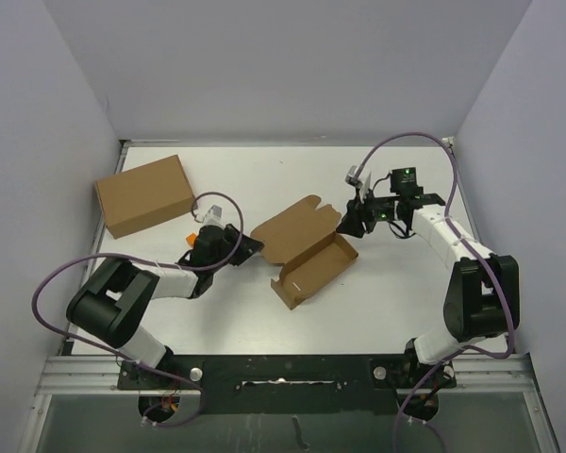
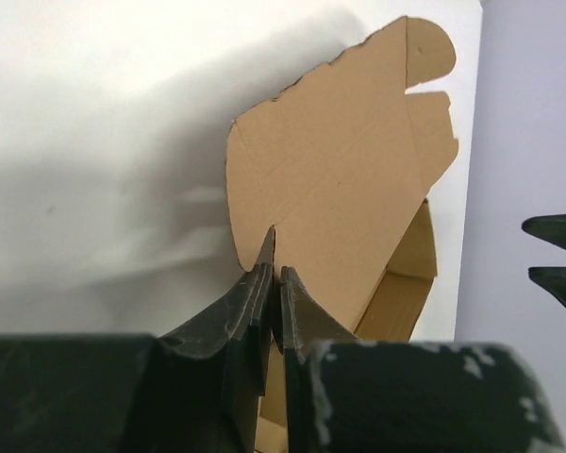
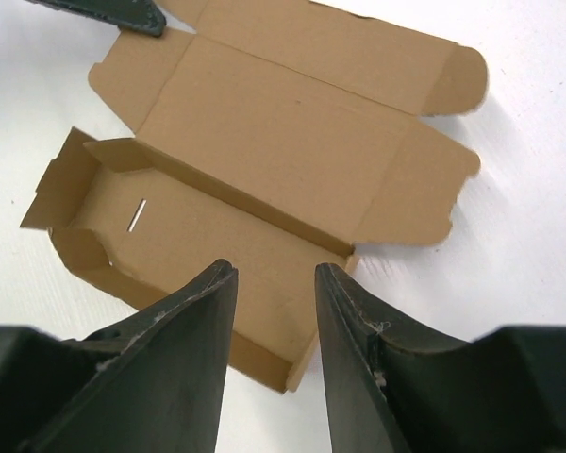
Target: Fold the paper box
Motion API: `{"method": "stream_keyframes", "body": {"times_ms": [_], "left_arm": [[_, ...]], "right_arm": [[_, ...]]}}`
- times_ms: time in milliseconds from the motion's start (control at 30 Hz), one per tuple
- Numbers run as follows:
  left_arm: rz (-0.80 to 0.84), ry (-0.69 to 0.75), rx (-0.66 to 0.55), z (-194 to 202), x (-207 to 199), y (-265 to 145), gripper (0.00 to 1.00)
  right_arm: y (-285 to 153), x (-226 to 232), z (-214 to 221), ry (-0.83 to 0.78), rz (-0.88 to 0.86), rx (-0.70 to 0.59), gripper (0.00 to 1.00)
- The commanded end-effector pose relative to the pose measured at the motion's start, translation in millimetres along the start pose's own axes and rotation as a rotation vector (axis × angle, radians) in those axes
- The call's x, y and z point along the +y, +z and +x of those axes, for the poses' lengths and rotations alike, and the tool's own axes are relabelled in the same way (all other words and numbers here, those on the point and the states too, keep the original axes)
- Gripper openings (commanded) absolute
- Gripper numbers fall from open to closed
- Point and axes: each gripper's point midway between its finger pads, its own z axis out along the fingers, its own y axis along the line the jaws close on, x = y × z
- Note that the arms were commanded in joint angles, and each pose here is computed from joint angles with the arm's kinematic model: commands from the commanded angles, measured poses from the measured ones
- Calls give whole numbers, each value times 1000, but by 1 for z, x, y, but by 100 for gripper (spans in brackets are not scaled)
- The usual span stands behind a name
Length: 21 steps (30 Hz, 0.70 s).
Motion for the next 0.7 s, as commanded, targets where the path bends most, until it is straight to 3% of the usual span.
{"method": "stream_keyframes", "body": {"times_ms": [0,100,333,433,567,667], "left_arm": [[193,199,23,-17,-43,11,6],[274,265,36,-25,-49,13,0],[477,493,-7,-33,-79,5,0],[537,582,-11,-33,-90,2,0],[593,663,-29,-33,-100,-6,0],[607,695,-42,-34,-103,-9,0]], "right_arm": [[-5,3,-17,-8,-26,-71,40],[-9,3,-20,15,-38,-96,40],[-28,-7,-31,53,-9,-173,42],[-38,-13,-35,57,40,-216,51],[-53,-22,-41,48,106,-300,72],[-62,-31,-37,96,116,-329,75]]}}
